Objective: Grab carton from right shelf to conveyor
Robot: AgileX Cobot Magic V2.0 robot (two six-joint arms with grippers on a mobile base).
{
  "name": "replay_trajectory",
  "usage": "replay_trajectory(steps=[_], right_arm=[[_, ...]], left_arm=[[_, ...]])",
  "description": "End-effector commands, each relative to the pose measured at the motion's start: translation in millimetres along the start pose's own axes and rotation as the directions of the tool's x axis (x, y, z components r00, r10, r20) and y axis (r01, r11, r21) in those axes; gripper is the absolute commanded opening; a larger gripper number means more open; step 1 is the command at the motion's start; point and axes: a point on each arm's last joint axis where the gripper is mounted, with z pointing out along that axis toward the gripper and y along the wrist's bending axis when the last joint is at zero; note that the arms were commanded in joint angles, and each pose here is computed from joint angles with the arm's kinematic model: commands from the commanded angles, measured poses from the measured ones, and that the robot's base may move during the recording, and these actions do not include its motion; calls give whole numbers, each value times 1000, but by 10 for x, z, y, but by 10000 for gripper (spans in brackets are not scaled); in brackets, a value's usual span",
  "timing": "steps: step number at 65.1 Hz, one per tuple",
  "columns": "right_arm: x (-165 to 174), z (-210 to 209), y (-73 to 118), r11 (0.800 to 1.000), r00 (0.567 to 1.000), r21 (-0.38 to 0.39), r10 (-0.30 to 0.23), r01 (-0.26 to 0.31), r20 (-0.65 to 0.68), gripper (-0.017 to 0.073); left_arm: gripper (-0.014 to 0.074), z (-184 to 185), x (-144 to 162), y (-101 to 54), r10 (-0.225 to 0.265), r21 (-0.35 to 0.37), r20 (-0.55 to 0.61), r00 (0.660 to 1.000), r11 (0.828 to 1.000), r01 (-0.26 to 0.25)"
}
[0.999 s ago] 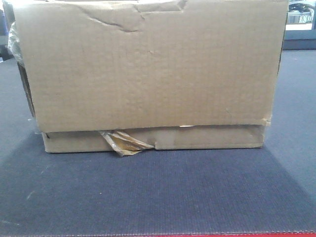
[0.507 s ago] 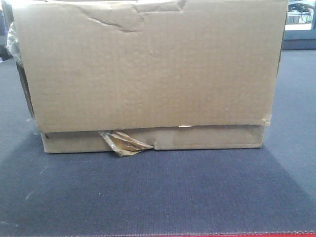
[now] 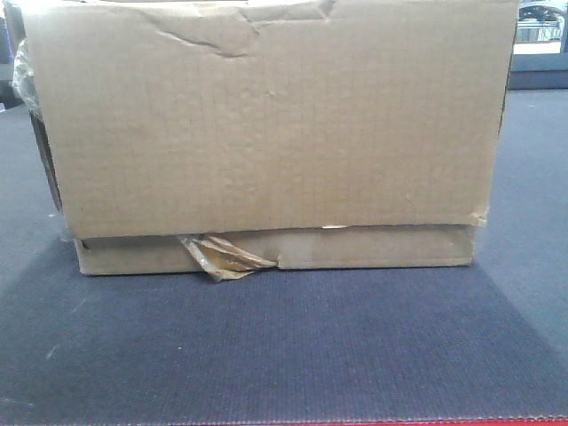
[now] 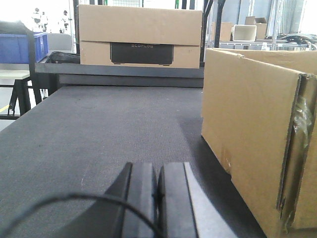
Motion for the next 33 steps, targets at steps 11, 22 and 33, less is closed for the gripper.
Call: replay_trajectory(steps=[11, 22, 33], right_arm=[[-18, -9, -3, 1000, 999, 6, -20, 20, 24, -57], [-18, -9, -3, 1000, 999, 6, -20, 20, 24, -57], [-24, -10, 1, 1000, 1000, 1, -7, 7, 31, -57]], left_arm=[[-6, -5, -27, 3, -3, -5, 28, 1000, 1000, 3], [-6, -5, -27, 3, -3, -5, 28, 1000, 1000, 3], [-6, -5, -27, 3, -3, -5, 28, 1000, 1000, 3]])
